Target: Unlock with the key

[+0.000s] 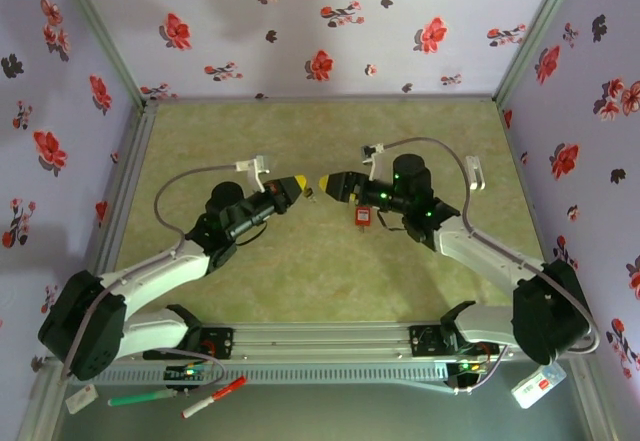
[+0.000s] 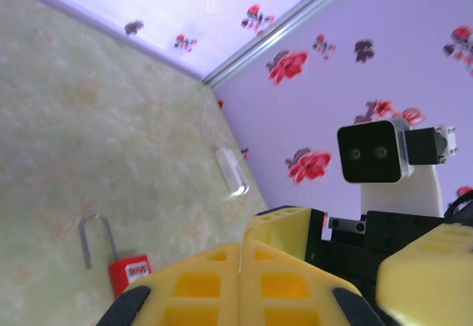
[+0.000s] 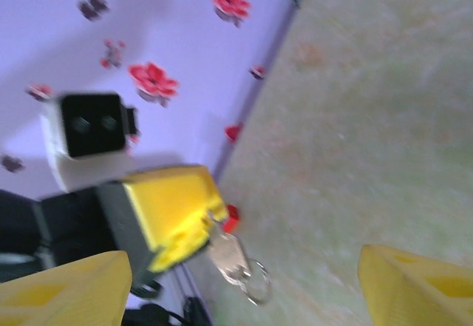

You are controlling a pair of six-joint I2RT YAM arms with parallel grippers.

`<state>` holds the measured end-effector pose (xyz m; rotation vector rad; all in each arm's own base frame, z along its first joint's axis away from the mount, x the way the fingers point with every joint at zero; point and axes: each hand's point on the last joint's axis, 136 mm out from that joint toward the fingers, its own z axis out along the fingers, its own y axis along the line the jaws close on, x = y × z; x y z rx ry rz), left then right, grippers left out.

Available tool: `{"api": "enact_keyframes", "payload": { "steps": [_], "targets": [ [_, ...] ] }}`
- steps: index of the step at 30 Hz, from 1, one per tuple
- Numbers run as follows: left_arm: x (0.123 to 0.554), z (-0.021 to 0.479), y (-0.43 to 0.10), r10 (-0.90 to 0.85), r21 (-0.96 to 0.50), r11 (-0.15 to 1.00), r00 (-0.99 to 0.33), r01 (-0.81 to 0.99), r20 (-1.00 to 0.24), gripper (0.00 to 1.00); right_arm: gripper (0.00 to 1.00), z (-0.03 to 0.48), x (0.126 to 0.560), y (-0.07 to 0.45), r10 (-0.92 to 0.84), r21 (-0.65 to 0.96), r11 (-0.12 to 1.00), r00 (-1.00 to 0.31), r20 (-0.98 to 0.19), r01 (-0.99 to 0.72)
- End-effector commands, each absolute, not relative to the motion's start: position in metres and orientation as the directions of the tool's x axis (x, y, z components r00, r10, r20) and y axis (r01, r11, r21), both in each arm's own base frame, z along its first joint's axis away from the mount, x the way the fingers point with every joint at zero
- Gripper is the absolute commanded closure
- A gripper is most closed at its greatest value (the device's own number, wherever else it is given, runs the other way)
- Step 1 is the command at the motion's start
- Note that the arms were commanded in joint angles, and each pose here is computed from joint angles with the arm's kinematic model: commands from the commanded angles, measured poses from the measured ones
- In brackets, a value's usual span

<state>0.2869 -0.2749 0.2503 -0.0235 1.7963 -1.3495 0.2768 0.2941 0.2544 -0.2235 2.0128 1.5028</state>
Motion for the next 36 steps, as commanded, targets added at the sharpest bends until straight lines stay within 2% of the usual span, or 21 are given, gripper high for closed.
{"api": "enact_keyframes", "payload": {
  "steps": [1, 10, 23, 36],
  "targets": [
    [0.292, 0.287, -0.263, -0.607, -0.794, 0.333, -0.53, 0.508, -0.593, 1.0, 0.2, 0.295, 0.278, 0.304, 0.303, 0.838, 0.181, -0.781, -0.545, -0.514],
    [0.287, 0.308, -0.261, -0.644, -0.78, 0.3, -0.486, 0.549, -0.59, 1.0, 0.31, 0.285, 0.283, 0.319, 0.317, 0.866, 0.128, -0.807, -0.498, -0.484],
    [0.286, 0.309, -0.262, -0.655, -0.778, 0.302, -0.473, 0.551, -0.59, 1.0, 0.49, 0.285, 0.273, 0.341, 0.303, 0.871, 0.047, -0.823, -0.479, -0.49],
    [0.288, 0.305, -0.258, -0.665, -0.781, 0.325, -0.458, 0.534, -0.59, 1.0, 0.6, 0.284, 0.264, 0.347, 0.287, 0.868, 0.026, -0.828, -0.482, -0.496]
  ]
}}
